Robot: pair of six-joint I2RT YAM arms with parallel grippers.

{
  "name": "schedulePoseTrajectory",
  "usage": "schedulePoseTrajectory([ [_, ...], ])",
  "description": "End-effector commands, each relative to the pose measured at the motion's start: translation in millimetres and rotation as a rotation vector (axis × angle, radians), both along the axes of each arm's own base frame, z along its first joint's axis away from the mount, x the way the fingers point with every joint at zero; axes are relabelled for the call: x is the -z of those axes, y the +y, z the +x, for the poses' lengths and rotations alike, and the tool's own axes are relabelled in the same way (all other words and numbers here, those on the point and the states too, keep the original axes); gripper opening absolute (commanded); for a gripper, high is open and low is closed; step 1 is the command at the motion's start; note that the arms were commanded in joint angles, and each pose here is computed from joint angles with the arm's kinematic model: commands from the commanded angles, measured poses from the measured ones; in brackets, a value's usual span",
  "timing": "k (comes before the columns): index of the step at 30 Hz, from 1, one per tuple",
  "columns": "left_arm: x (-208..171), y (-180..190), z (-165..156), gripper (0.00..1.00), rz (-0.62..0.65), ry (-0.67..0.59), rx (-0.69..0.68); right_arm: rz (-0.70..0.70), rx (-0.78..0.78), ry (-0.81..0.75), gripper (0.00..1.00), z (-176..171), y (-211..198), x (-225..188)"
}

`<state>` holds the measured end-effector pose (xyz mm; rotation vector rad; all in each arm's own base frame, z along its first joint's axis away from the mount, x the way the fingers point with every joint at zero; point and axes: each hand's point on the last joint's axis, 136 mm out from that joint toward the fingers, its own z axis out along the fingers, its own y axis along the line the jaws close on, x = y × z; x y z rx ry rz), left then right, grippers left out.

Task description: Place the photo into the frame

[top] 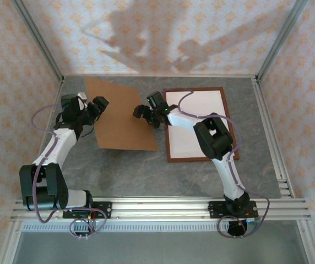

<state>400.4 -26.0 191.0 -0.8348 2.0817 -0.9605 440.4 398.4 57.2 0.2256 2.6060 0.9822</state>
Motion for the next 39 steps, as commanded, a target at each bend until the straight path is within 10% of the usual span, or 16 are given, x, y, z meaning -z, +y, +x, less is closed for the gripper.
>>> schedulePoseTrajectory([
  [1, -12.6, 2.5, -6.9, 0.76, 0.046, -0.019, 0.020, 0.038, -0.104, 0.050, 0.87, -35.5, 24.6, -14.9],
  [15, -18.0, 12.2, -26.6, 0.78, -0.020, -0.025, 0.003, 0.046, -0.111, 0.055, 0.86, -34.7, 27.8, -11.9],
  [32, -9.5, 5.3, -47.6, 0.27, -0.002, 0.020, 0.050, 0.014, -0.123, 0.037, 0.85, -32.7, 25.5, -17.7],
  [39, -7.3, 0.3, -57.7, 0.39, 0.004, 0.038, 0.083, -0.001, -0.134, 0.028, 0.84, -32.2, 24.8, -22.7],
])
